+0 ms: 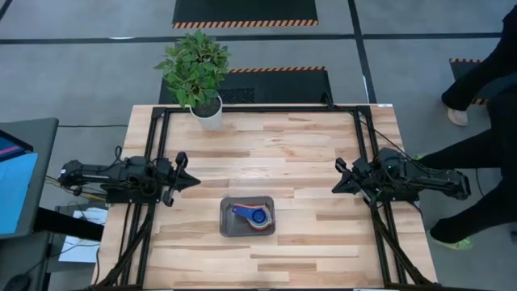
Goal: Nest measuring cups in basket
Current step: Return to Home Position
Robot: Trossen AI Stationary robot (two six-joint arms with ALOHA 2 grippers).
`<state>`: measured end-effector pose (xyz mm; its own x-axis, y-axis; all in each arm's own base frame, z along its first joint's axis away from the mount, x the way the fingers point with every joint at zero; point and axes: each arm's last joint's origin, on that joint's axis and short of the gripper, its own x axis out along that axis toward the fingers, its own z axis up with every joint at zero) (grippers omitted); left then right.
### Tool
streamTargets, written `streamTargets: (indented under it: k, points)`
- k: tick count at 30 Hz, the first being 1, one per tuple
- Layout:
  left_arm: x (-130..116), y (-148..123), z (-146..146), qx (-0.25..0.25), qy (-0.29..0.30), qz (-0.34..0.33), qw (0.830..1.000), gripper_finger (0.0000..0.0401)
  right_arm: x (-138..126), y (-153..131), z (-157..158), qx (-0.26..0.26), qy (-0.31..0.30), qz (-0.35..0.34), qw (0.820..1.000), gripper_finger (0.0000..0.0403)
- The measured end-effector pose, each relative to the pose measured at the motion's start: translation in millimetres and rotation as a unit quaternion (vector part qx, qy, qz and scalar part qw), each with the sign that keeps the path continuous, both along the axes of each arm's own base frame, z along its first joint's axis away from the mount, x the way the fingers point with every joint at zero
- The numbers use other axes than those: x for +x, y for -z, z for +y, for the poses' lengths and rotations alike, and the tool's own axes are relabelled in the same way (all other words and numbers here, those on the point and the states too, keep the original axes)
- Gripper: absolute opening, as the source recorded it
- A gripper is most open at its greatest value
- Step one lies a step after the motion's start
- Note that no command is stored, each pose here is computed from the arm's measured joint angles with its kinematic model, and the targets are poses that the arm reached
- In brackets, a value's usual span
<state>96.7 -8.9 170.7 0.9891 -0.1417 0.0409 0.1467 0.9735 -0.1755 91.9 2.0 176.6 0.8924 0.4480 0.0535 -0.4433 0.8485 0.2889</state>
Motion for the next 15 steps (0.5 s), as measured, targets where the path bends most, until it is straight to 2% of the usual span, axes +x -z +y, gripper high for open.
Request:
streamTargets:
  k: [15]
  points:
    - [0.1, 0.3, 0.2, 0.000, -0.004, 0.001, 1.000, 0.0000, 0.0, 0.1, 0.0, 0.000, 0.000, 0.001, 1.000, 0.0037]
